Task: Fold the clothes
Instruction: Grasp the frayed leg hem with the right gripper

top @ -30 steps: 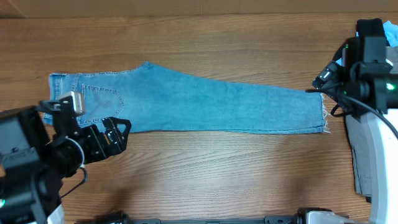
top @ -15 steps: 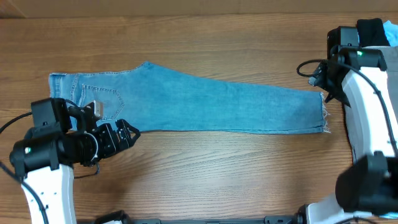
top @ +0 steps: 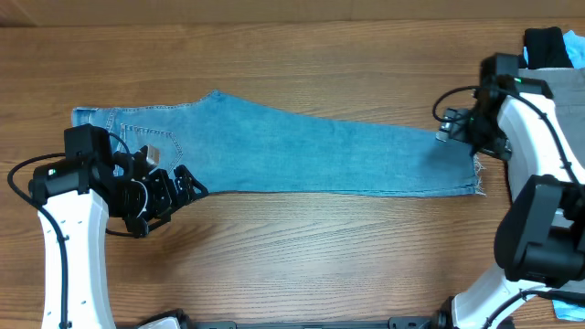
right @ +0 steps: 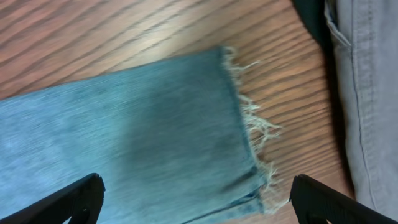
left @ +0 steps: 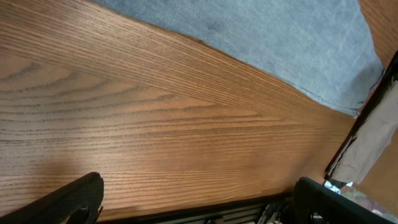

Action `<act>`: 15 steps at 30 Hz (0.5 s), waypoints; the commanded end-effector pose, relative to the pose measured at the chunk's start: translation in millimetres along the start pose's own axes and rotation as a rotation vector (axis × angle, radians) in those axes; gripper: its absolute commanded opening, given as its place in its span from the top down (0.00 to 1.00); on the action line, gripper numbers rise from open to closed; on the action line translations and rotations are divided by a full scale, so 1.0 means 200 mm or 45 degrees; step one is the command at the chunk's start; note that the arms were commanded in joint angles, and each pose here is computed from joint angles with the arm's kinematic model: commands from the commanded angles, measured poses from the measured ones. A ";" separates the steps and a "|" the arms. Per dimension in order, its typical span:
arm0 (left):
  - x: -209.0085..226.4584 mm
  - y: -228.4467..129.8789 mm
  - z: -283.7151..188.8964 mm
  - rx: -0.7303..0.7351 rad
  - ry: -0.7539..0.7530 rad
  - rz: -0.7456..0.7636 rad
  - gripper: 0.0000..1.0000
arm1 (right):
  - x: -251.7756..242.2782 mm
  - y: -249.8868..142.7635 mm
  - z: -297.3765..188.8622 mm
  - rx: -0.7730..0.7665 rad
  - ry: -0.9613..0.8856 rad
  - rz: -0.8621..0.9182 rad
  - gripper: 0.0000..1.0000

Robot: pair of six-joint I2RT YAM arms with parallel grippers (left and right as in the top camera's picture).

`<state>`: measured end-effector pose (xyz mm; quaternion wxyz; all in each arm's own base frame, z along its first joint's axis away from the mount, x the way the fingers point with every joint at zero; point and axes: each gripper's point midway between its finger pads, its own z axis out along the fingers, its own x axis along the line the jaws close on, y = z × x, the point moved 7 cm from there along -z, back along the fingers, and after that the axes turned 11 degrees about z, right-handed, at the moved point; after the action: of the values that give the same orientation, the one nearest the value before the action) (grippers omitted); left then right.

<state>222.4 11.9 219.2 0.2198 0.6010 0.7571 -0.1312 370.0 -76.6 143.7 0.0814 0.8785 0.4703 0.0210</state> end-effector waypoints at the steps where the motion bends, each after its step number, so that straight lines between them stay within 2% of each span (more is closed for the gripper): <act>1: 0.01 0.00 0.02 0.031 -0.008 -0.022 0.00 | -0.13 0.03 0.06 0.048 0.117 0.034 0.00; 6: 0.01 0.01 0.02 0.026 -0.007 -0.019 0.00 | -0.18 0.02 0.13 0.124 0.378 -0.004 0.00; 15: 0.01 0.02 0.02 0.010 -0.007 -0.010 0.00 | -0.15 -0.01 0.28 0.189 0.357 -0.014 0.00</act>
<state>226.1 12.9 216.8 0.2206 0.6013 0.7569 -0.1302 358.1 -116.1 104.9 -0.0304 0.8745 0.4711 0.1116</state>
